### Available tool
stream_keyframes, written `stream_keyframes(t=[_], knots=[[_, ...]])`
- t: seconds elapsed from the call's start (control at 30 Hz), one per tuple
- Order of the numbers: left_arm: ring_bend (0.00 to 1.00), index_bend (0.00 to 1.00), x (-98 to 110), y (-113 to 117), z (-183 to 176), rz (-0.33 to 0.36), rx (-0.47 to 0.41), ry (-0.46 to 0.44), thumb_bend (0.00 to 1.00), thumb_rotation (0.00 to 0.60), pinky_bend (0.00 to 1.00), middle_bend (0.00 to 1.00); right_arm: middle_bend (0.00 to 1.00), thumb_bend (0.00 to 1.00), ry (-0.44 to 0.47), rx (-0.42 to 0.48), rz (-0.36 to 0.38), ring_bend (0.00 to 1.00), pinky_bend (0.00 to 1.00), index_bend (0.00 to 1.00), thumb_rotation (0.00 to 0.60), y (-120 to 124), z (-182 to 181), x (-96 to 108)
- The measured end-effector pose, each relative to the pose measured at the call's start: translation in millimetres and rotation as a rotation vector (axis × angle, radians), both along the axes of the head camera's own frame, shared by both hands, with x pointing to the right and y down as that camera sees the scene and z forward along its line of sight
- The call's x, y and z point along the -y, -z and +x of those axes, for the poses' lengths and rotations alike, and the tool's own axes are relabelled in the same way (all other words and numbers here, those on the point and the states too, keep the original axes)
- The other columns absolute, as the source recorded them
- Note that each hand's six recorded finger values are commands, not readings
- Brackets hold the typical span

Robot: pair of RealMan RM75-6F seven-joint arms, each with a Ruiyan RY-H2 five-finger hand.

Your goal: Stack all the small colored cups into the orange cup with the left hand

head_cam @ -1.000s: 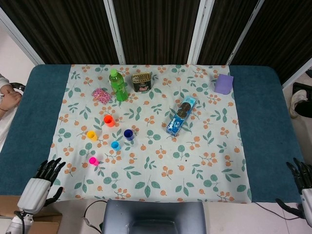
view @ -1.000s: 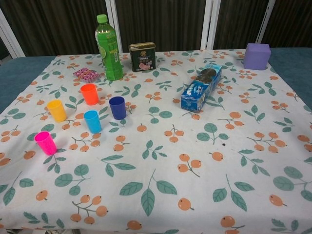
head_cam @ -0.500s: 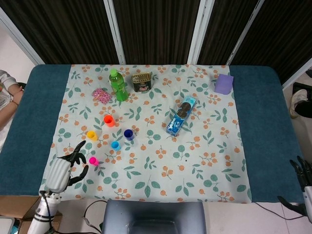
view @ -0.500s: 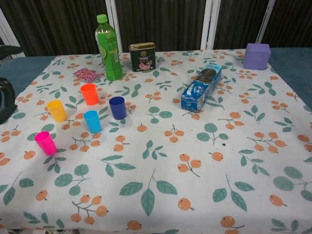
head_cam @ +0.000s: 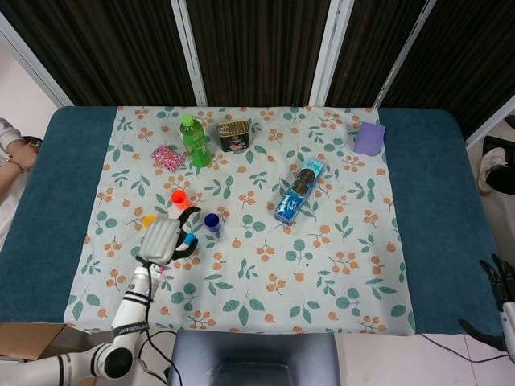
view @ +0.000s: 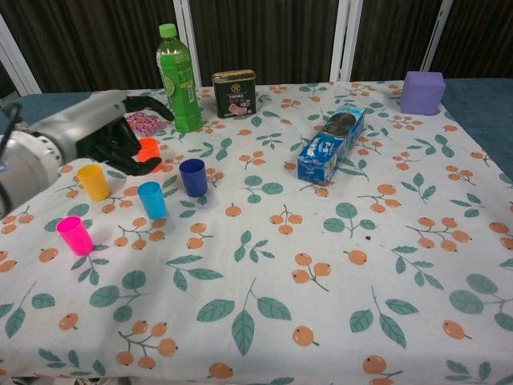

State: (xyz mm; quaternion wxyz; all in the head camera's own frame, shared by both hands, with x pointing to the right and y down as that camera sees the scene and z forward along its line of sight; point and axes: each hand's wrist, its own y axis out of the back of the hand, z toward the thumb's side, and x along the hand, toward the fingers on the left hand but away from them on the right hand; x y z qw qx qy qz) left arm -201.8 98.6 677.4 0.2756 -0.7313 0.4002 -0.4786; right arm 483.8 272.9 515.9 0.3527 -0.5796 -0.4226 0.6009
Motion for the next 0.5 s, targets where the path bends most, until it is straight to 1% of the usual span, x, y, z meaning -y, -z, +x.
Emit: stream_keyframes(t=[0.13, 0.23, 0.37, 0.5], knots=[[1.0, 0.25, 13, -17, 26, -0.038, 0.04, 0.004, 0.35, 0.6, 1.0, 1.0, 0.0, 0.19, -0.002, 0.008, 0.005, 0.0, 0.0, 0.0, 0.6, 2, 1, 0], [1.0, 0.25, 21, -27, 36, -0.042, 0.075, 0.011, 0.35, 0.6, 1.0, 1.0, 0.0, 0.19, -0.002, 0.014, 0.005, 0.0, 0.0, 0.0, 0.6, 4, 1, -1], [1.0, 0.25, 27, -39, 37, -0.044, 0.126, 0.025, 0.35, 0.6, 1.0, 1.0, 0.0, 0.19, -0.003, 0.022, 0.012, 0.0, 0.0, 0.0, 0.6, 7, 2, -1], [1.0, 0.27, 26, -52, 32, -0.066, 0.169, 0.031, 0.35, 0.6, 1.0, 1.0, 0.0, 0.19, -0.007, 0.025, 0.022, 0.0, 0.0, 0.0, 0.6, 11, 5, -2]])
